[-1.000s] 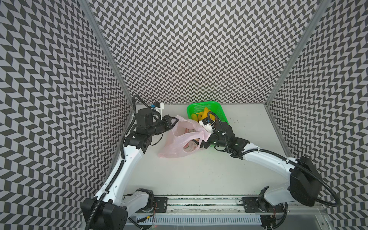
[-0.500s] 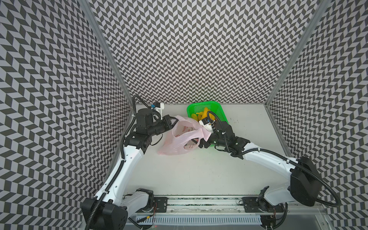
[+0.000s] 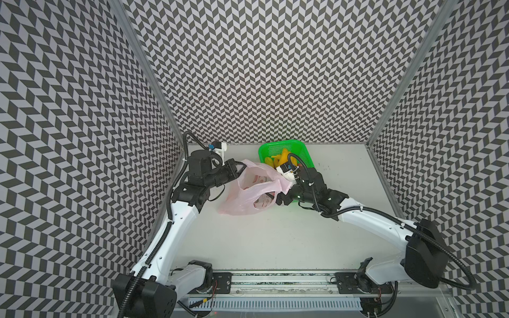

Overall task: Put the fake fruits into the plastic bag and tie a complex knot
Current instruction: 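Release the pomegranate inside the bag and withdraw the right gripper, then reach the right gripper into the basket and grasp the orange persimmon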

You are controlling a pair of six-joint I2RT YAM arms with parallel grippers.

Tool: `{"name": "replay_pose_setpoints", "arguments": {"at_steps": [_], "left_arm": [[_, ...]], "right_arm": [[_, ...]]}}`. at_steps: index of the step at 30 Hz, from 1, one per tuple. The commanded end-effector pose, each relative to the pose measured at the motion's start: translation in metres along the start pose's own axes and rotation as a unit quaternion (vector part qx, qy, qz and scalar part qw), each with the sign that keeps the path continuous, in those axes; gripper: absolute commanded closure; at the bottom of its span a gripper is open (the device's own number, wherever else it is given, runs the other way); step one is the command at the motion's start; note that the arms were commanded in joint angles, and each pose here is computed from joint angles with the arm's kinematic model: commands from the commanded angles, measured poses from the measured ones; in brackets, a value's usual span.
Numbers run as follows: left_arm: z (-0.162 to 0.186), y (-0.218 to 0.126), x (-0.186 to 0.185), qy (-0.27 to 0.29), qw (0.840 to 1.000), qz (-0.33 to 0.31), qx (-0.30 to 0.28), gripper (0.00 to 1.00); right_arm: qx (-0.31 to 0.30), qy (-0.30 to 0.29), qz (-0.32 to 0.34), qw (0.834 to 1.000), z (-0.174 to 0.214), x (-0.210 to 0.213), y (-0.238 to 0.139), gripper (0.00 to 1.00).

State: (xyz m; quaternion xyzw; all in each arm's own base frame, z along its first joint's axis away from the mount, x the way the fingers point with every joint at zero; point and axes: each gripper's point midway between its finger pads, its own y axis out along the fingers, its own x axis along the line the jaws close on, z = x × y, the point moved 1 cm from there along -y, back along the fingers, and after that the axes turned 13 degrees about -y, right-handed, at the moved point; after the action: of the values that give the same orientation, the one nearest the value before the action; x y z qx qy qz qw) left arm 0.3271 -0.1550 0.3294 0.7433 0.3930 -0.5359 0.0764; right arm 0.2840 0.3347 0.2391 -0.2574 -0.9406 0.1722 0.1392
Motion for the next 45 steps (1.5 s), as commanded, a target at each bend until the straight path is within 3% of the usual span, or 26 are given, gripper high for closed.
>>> {"name": "replay_pose_setpoints", "arguments": {"at_steps": [1, 13, 23, 31, 36, 45], "left_arm": [[-0.006, -0.005, -0.005, 0.009, 1.000, 0.002, -0.014, 1.00], [-0.011, -0.006, -0.002, 0.003, 1.000, -0.005, -0.024, 1.00], [-0.012, -0.007, -0.001, 0.005, 1.000, -0.011, -0.027, 1.00], [-0.018, -0.011, -0.006, 0.015, 0.999, -0.015, -0.033, 1.00], [-0.018, -0.015, -0.006, 0.019, 0.999, -0.022, -0.038, 1.00], [-0.016, -0.015, -0.008, 0.020, 0.999, -0.015, -0.031, 1.00]], "right_arm": [[-0.023, -0.015, -0.012, 1.000, -0.014, 0.011, -0.021, 0.23], [0.009, -0.019, 0.034, 0.999, 0.022, 0.004, -0.076, 0.13], [0.042, 0.010, 0.096, 0.994, 0.030, -0.037, -0.109, 0.10], [0.063, 0.109, 0.089, 0.988, 0.035, -0.065, -0.089, 0.10], [0.069, 0.176, 0.056, 0.980, 0.033, -0.073, -0.067, 0.10], [0.099, 0.239, -0.018, 0.966, 0.051, -0.074, -0.025, 0.15]]}}
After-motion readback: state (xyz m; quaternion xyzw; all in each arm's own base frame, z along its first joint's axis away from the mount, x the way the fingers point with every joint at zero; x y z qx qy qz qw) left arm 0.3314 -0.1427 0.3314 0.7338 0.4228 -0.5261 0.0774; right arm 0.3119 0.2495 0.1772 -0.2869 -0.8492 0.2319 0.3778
